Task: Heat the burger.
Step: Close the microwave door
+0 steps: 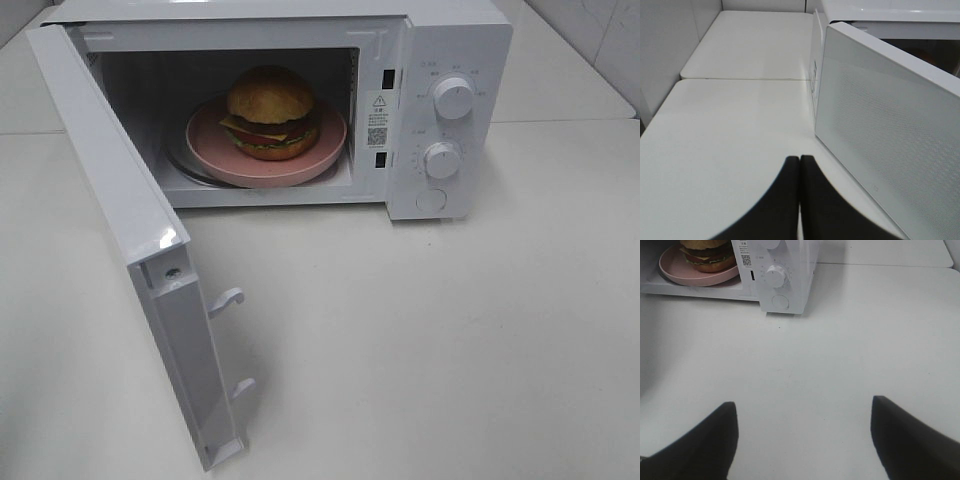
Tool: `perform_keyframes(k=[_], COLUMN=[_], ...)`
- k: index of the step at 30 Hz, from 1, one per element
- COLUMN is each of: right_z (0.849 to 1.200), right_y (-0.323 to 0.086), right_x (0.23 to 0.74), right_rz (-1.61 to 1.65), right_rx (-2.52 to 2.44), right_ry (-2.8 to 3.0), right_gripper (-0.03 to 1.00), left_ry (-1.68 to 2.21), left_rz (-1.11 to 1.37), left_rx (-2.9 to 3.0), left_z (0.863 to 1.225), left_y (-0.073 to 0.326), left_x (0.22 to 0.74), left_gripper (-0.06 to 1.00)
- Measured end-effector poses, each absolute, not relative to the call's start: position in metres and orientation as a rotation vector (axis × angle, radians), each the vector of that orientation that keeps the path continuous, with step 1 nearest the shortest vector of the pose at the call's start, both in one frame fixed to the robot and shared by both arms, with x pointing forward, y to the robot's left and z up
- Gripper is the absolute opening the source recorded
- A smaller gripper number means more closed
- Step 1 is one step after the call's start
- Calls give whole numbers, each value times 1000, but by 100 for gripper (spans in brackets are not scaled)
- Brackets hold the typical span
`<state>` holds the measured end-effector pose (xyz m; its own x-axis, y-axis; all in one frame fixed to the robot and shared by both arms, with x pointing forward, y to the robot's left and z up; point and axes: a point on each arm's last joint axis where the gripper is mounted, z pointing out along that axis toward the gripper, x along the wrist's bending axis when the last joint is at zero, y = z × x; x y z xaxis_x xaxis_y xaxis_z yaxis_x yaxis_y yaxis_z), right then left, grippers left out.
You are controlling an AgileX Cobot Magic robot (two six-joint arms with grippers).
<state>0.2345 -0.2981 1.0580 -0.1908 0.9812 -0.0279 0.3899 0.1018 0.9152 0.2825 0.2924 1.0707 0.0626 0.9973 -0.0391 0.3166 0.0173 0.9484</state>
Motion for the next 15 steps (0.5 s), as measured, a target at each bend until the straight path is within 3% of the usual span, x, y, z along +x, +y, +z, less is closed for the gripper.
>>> perform_keyframes(k=[8,15], right_z=[1058,1058], right_y=[-298,-298], right_x=[234,234], right_rz=[1070,1070], right_rx=[1360,1360], right_ry=[1681,1681], right_gripper=[70,70], left_ry=[1439,1545], left_rz=[842,756], left_rx=[1531,1583], left_z=[1064,1036], left_y=[291,295], left_x=[348,404], left_gripper=[0,0])
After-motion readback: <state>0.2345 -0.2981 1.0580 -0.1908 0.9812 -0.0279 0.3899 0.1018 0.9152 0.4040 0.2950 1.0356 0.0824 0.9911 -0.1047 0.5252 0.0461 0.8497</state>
